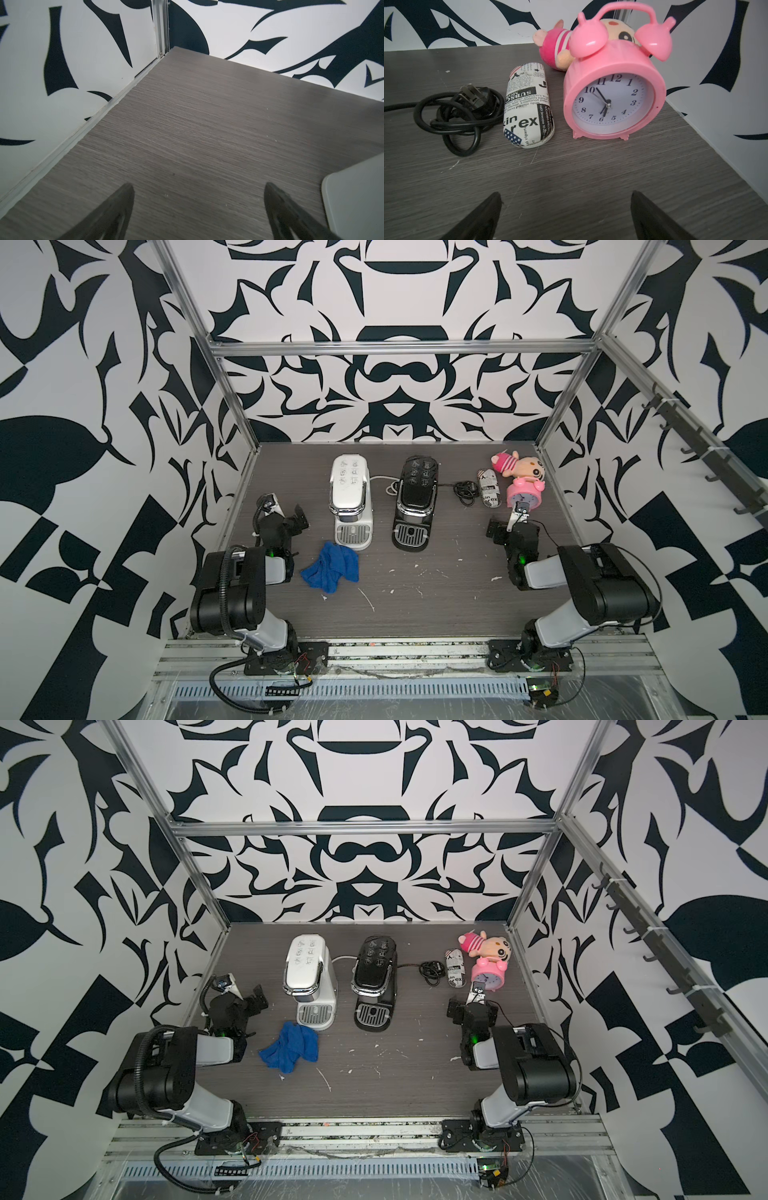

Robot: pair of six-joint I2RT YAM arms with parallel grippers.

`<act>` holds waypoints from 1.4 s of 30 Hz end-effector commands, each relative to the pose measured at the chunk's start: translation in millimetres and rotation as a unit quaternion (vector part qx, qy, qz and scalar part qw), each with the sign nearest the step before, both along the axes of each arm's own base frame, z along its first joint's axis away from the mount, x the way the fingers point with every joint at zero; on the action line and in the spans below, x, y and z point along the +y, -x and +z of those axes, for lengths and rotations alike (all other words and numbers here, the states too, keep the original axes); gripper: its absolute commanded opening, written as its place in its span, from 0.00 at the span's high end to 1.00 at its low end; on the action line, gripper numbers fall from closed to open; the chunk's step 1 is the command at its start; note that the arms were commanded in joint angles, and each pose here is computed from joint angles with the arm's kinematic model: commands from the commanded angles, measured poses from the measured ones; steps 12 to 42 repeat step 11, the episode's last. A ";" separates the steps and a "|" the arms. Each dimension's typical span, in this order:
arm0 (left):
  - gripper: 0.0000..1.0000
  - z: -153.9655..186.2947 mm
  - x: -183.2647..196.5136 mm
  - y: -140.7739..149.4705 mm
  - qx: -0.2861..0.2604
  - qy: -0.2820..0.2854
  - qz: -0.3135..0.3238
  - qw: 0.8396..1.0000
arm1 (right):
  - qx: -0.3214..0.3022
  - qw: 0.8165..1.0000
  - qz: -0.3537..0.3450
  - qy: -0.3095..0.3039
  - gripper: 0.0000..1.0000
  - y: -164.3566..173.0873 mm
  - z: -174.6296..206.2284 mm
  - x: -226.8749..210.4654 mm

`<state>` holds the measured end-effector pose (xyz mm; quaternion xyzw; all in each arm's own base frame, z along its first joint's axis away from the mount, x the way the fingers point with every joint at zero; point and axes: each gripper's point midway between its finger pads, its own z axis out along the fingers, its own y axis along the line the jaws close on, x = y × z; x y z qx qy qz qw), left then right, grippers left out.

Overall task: Wipe the surface of a coffee machine
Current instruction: Reset both arms

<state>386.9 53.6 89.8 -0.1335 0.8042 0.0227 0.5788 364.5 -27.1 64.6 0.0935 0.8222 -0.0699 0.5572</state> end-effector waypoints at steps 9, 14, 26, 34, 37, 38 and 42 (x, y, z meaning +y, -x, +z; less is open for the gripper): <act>0.01 -0.7 -9.0 -4.3 0.008 0.001 -0.030 1.000 | -0.040 0.999 -0.001 0.002 0.00 -9.8 22.1 0.1; 0.01 -0.4 -9.0 -4.2 0.008 0.001 -0.030 1.000 | -0.030 1.000 0.007 0.002 0.00 -12.3 19.6 2.8; 0.01 -0.4 -9.0 -4.2 0.008 0.001 -0.030 1.000 | -0.030 1.000 0.007 0.002 0.00 -12.3 19.6 2.8; 0.01 -0.4 -9.0 -4.2 0.008 0.001 -0.030 1.000 | -0.030 1.000 0.007 0.002 0.00 -12.3 19.6 2.8; 0.01 -0.4 -9.0 -4.2 0.008 0.001 -0.030 1.000 | -0.030 1.000 0.007 0.002 0.00 -12.3 19.6 2.8; 0.01 -0.4 -9.0 -4.2 0.008 0.001 -0.030 1.000 | -0.030 1.000 0.007 0.002 0.00 -12.3 19.6 2.8; 0.01 -0.4 -9.0 -4.2 0.008 0.001 -0.030 1.000 | -0.030 1.000 0.007 0.002 0.00 -12.3 19.6 2.8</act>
